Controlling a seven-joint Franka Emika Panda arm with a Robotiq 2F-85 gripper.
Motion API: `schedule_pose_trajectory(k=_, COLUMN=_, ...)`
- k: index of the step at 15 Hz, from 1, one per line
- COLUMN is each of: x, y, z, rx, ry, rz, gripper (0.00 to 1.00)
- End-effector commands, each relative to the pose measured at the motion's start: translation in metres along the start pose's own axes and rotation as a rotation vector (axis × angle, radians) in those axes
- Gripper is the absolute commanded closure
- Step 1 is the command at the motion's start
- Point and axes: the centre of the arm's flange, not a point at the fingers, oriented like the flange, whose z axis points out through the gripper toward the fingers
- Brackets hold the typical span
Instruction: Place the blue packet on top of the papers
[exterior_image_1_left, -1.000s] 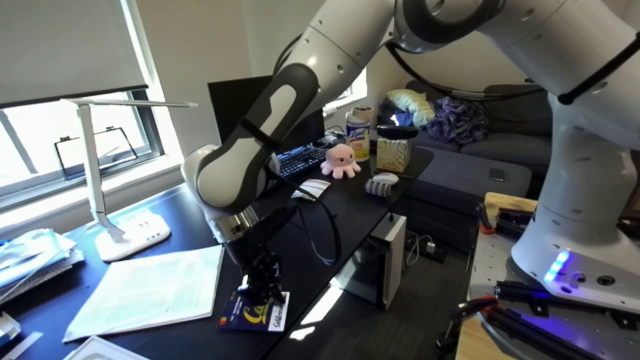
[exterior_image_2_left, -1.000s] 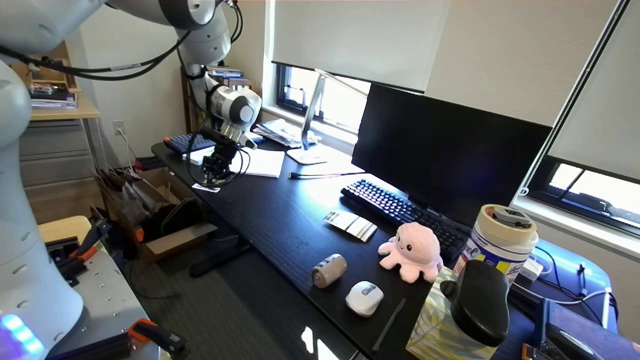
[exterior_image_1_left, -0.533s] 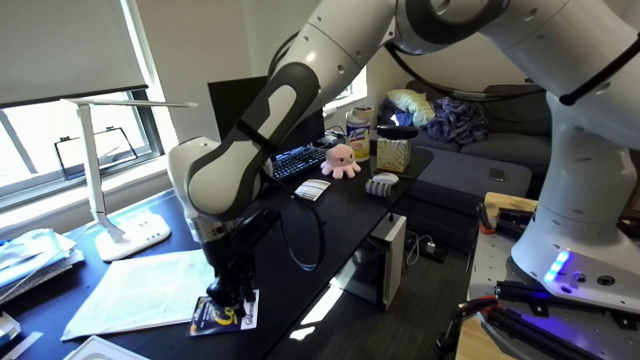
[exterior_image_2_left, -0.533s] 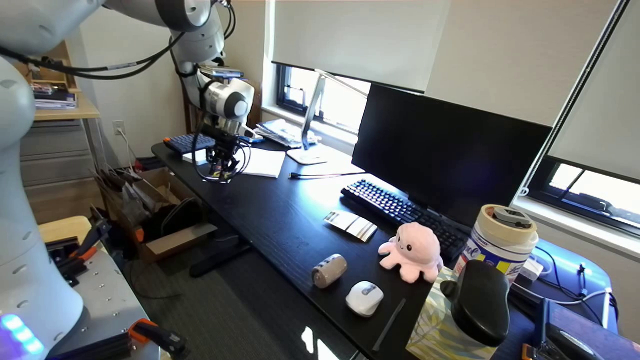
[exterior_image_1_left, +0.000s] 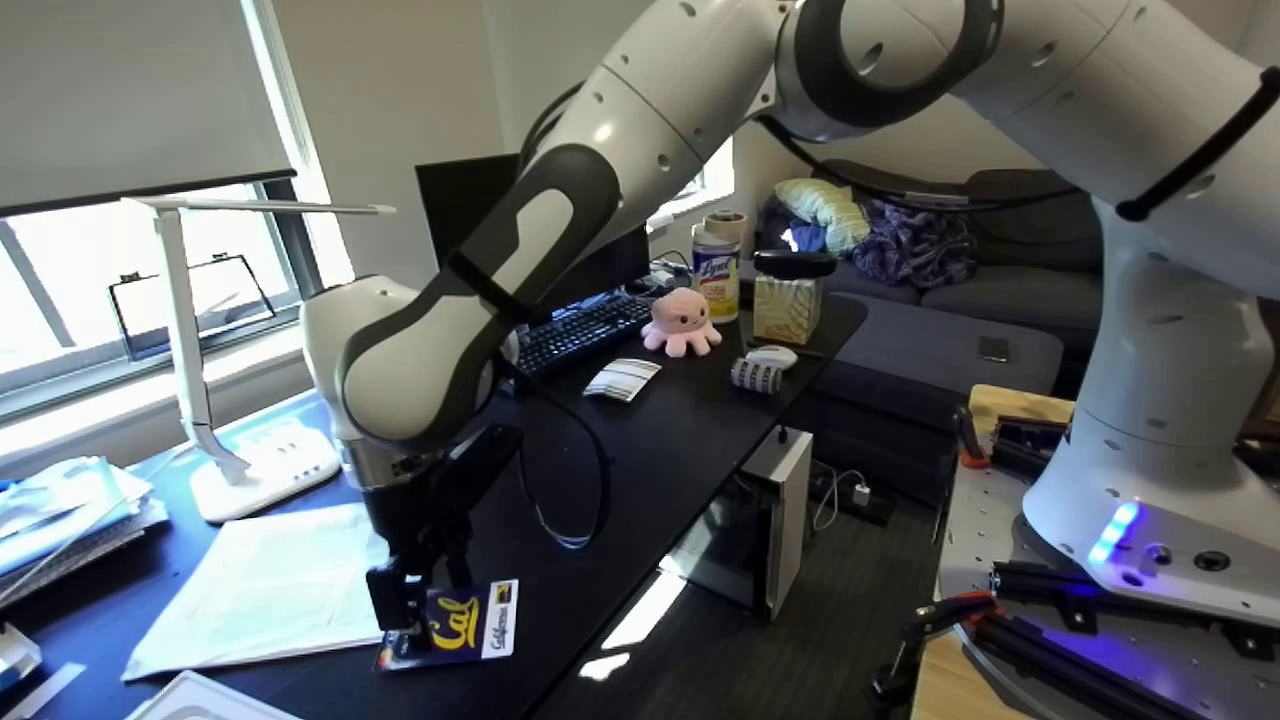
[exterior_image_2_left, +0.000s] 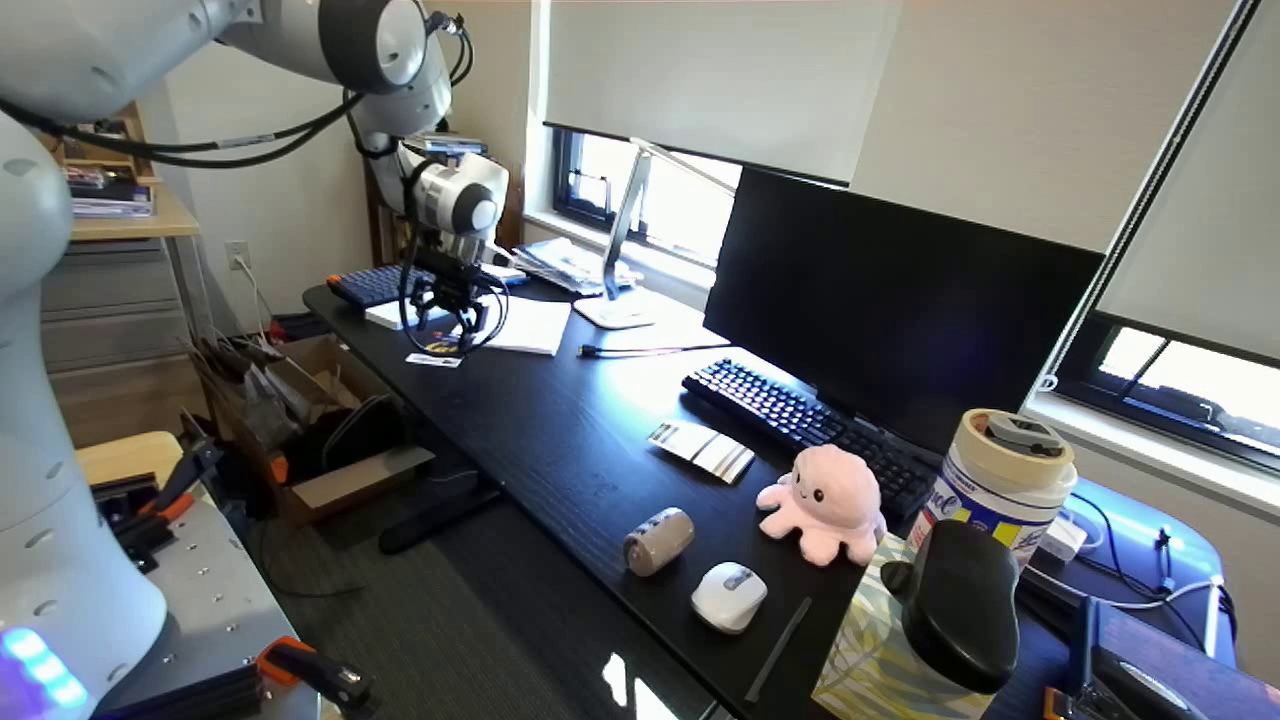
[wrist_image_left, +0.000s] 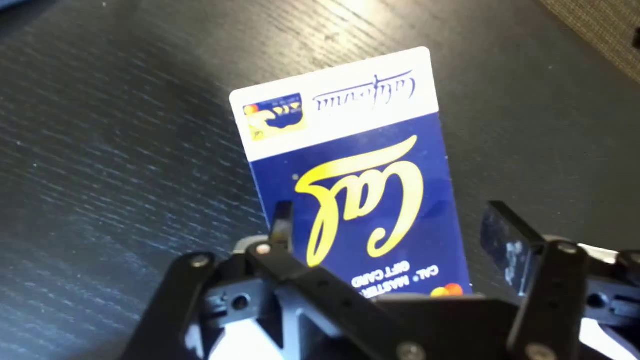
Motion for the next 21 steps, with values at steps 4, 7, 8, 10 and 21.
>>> schedule_pose_trajectory(k=4, x=0.017, y=0.025, z=0.017, rx=-0.142, ry=-0.139, rz=-0.150, gripper=0.00)
schedule_pose_trajectory(k=7, x=0.021, y=0.028, z=0.016, rx=-0.161, ry=-0.162, rz=-0.172, gripper=0.00)
schedule_pose_trajectory(k=8, x=0.024, y=0.028, z=0.016, rx=-0.174, ry=-0.149, rz=-0.167, gripper=0.00)
schedule_pose_trajectory(k=10, x=0.030, y=0.027, z=0.018, rx=-0.209, ry=-0.126, rz=-0.143, gripper=0.00)
schedule_pose_trajectory(k=21, x=0.001, y=0.033, z=0.003, rx=-0.244, ry=0.026, rz=0.152, gripper=0.00)
